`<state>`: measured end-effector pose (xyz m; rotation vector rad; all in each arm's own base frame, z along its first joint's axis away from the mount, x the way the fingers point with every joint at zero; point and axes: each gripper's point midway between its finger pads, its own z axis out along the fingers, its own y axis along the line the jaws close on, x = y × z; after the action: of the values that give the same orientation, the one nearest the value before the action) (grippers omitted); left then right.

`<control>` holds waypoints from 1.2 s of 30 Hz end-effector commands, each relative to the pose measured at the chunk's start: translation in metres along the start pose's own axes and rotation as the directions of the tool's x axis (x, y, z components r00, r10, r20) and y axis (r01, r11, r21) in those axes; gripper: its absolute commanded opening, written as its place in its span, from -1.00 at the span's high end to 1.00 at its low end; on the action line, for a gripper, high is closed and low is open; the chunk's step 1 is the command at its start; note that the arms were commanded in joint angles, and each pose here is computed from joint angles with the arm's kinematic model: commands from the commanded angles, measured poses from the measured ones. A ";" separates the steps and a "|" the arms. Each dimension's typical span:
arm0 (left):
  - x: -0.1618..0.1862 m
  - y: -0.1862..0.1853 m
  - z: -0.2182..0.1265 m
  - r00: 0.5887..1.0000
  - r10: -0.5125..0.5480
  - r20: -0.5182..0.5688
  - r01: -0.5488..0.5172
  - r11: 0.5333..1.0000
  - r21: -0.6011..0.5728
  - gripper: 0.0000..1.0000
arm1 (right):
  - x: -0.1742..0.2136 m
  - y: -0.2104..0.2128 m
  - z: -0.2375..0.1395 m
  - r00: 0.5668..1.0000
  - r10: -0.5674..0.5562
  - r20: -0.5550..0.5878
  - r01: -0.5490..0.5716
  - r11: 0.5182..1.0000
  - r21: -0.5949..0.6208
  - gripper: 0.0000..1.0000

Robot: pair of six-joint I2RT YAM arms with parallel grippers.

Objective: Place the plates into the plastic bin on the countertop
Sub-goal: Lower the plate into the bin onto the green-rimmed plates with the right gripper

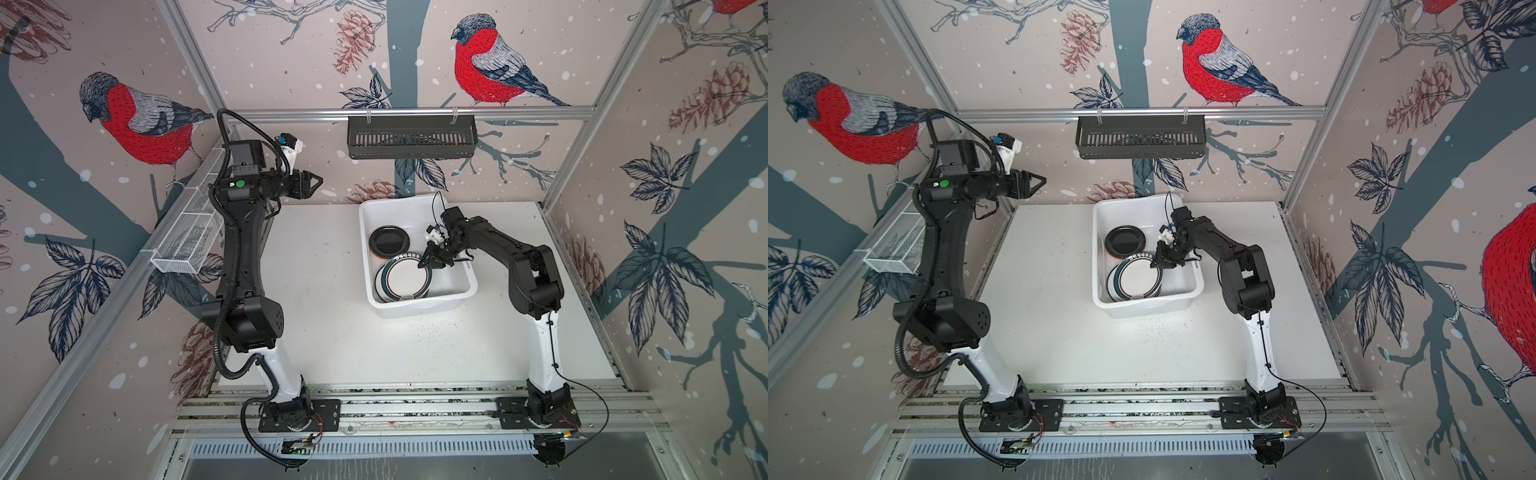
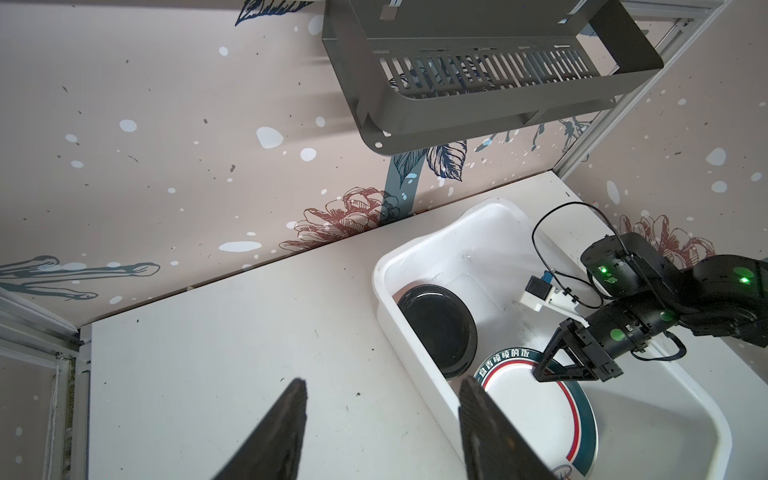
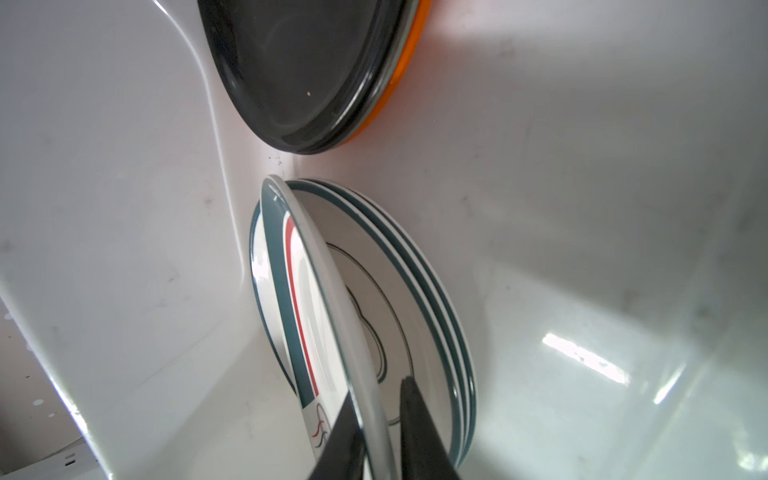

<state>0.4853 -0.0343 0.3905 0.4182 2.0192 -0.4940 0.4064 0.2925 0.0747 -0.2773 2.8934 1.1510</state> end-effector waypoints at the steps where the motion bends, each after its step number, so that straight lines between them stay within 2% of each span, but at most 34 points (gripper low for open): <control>1: -0.009 -0.003 -0.001 0.999 0.037 0.031 -0.037 0.999 0.014 -0.17 | 0.007 -0.008 0.005 1.000 0.002 -0.029 0.000 0.999 0.044 0.62; 36: -0.001 -0.002 0.007 1.000 0.005 0.013 -0.006 0.999 0.038 -0.17 | 0.011 -0.013 0.008 0.999 -0.010 -0.049 0.015 0.994 0.104 0.41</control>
<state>0.4889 -0.0355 0.3833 0.4243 2.0292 -0.5129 0.4007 0.2912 0.0635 -0.3141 2.9480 1.0447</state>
